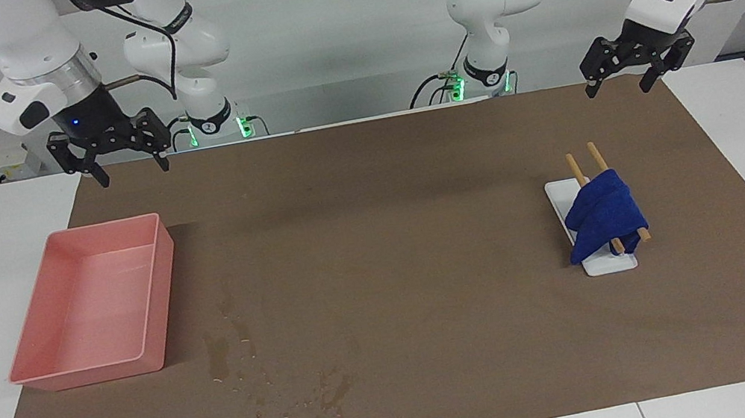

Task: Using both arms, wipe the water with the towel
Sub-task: 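Move the left gripper onto the blue towel and grasp it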

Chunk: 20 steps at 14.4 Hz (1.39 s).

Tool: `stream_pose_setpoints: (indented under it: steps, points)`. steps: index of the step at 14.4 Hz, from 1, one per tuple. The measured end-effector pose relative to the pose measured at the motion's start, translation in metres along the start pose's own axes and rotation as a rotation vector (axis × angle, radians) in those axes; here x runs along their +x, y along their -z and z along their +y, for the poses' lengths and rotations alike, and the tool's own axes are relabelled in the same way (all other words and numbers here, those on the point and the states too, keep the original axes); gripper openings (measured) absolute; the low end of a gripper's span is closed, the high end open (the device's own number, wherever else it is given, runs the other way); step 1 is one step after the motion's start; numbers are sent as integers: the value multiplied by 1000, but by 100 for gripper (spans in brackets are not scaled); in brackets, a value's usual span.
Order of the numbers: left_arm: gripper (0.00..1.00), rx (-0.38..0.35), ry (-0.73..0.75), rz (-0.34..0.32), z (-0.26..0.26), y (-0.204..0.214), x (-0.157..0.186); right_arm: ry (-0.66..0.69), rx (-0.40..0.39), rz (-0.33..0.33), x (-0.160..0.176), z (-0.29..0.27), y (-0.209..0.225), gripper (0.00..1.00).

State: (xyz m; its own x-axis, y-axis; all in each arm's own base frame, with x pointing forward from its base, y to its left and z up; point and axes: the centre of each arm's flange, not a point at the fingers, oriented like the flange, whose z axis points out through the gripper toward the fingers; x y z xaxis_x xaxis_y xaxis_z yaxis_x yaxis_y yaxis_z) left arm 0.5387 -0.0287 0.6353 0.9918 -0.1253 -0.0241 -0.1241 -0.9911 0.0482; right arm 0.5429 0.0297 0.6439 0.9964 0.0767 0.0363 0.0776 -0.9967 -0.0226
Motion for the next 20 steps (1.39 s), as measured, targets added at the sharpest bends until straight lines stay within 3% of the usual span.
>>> stream_pose_setpoints:
  steps: [6,10,13,19,20]
  points:
    - [100,1,-1,13,0,0,2,0,0,0,0,0,0,100]
    - [100,12,10,135,-7,-20,21,0,0,0,0,0,0,100]
    - [100,24,30,213,-21,-76,40,0,0,0,0,0,0,100]
    - [96,62,50,249,-39,-199,63,0,0,0,0,0,0,100]
    - [90,62,54,247,-41,-211,59,0,0,0,0,0,0,100]
